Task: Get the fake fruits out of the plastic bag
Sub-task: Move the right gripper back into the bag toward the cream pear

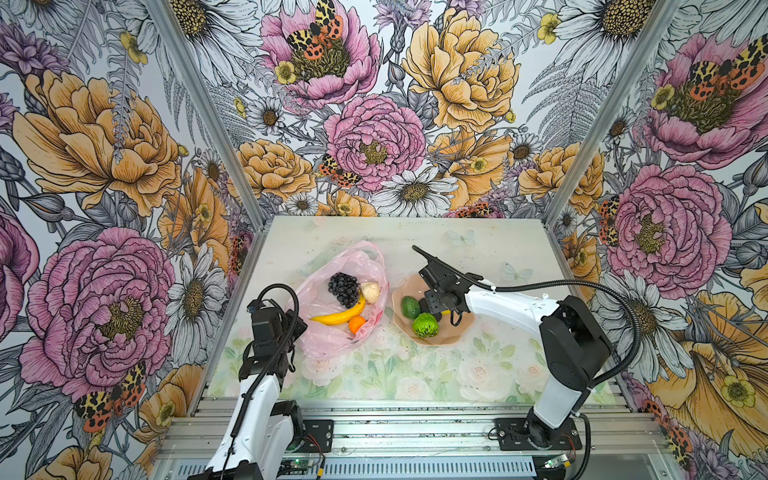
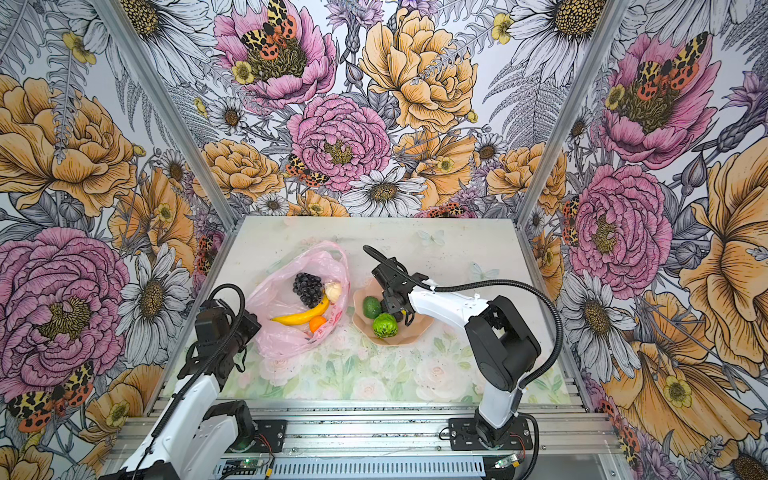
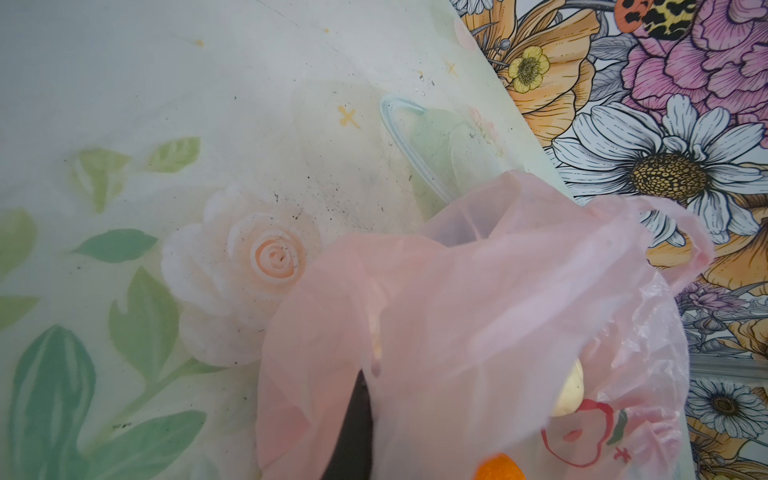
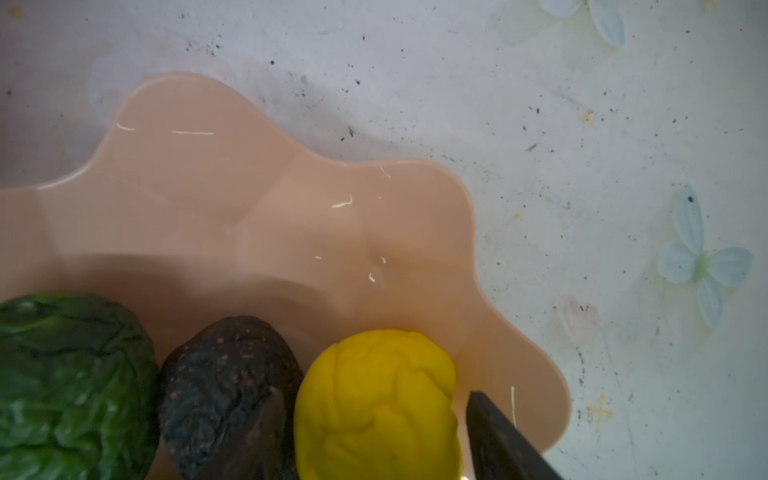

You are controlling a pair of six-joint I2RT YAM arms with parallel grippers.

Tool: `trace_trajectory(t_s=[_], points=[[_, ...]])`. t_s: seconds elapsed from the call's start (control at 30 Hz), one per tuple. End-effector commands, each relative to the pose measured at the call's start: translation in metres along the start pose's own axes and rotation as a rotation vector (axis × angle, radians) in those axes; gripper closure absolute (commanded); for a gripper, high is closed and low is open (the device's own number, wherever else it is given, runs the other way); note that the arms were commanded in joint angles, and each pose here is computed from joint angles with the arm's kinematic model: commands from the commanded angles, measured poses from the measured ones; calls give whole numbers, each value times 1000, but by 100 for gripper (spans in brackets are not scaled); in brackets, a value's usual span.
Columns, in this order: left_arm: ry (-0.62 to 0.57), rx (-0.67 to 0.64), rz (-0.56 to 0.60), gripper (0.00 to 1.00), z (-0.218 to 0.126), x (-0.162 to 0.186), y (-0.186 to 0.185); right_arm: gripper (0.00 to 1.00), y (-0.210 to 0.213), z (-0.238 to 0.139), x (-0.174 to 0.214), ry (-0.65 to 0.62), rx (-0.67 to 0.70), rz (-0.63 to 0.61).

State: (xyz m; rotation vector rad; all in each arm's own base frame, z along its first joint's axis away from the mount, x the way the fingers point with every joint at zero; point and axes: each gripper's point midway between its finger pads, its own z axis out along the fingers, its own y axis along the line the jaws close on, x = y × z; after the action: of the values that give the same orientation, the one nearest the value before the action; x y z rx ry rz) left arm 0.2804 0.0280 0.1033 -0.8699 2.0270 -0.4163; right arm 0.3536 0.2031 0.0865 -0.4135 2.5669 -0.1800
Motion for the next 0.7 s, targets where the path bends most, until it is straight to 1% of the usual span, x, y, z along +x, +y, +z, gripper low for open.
trace_trajectory(t_s=[0.0,0.13,0.3,0.57,0.67], points=[[1,22,27,100,1,1,-2,30,0,-34,-29,-96,-21,48],[8,31,49,100,2,2,-7,30,22,-63,-51,-173,-84,44],[17,31,102,100,4,7,-17,31,80,-90,-75,-241,-186,-46],[58,43,208,100,11,20,-38,33,173,-82,-91,-239,-323,-187],[73,47,227,100,14,23,-42,33,198,-76,-97,-241,-357,-224]])
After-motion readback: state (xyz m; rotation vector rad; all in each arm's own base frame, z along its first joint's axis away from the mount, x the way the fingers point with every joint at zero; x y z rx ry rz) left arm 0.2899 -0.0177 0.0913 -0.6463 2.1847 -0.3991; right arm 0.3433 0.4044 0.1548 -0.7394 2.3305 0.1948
